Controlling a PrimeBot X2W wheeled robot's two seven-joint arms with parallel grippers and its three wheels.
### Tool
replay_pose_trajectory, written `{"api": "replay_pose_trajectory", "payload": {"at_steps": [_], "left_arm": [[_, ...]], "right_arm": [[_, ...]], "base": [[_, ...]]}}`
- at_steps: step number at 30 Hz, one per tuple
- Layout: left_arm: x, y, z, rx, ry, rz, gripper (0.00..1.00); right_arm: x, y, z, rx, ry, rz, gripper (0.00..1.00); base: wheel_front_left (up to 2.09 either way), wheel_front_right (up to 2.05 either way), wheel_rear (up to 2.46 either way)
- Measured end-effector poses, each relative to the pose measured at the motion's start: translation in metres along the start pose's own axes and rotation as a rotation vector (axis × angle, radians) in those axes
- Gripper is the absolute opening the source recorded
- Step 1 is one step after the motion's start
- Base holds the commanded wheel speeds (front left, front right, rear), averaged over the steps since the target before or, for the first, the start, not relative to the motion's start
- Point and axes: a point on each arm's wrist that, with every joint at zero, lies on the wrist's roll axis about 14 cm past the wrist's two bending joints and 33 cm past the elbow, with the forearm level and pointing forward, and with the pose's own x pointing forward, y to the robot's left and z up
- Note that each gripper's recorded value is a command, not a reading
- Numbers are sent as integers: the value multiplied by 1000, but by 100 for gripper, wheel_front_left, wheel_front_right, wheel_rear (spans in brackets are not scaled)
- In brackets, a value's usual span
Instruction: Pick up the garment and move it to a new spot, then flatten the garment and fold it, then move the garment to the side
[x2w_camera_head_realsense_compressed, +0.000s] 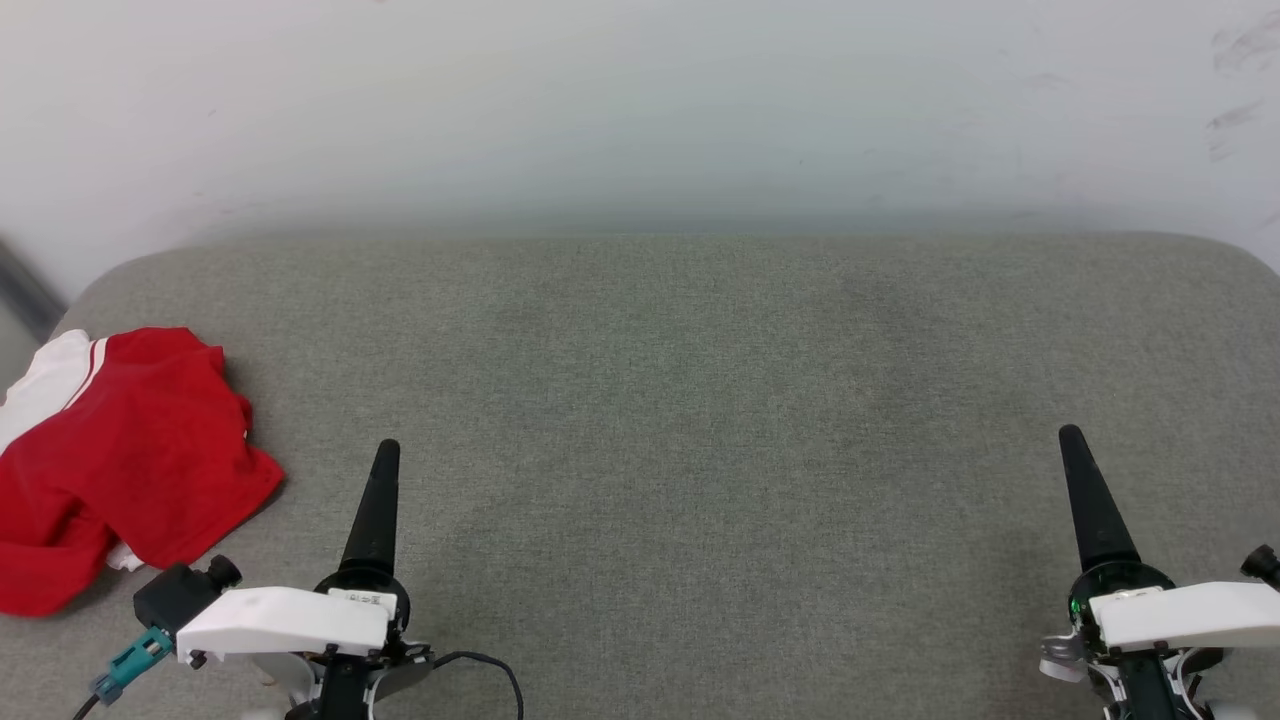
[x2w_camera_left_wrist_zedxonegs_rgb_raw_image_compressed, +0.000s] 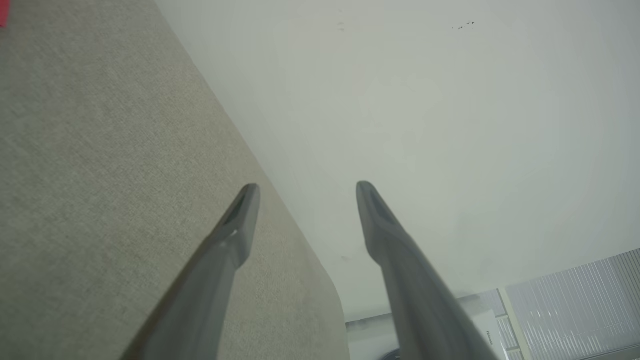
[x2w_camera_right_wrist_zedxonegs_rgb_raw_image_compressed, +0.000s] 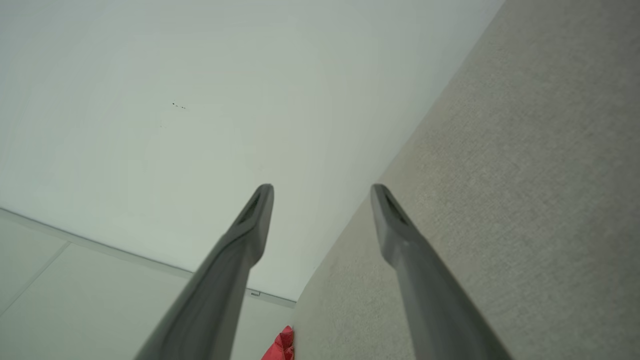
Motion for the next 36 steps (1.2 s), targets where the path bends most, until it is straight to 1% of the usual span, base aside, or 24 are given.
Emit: {"api": "replay_pose_trajectory", "payload": {"at_steps": [5,10,17,24,36], "left_arm": [[1,-5,-3,121,8,-19,100],[1,-7,-4,220,9,-29,100],[1,-7,-8,362,21,-38,100],[0,-6,-13,498,36,-50,100],[1,-8,-16,657,37,-77,100]], "right_arm": [[-1,4,0,-139,-1,14,100],[-1,9,-1,-267,-3,33,100],[-2,13,-4,-418,12,52,100],[-2,15,-6,-528,30,62,100],[-5,20,-11,-708,58,81,100]], "base": [[0,0,0],[0,0,0],[0,0,0],[0,0,0],[0,0,0]]}}
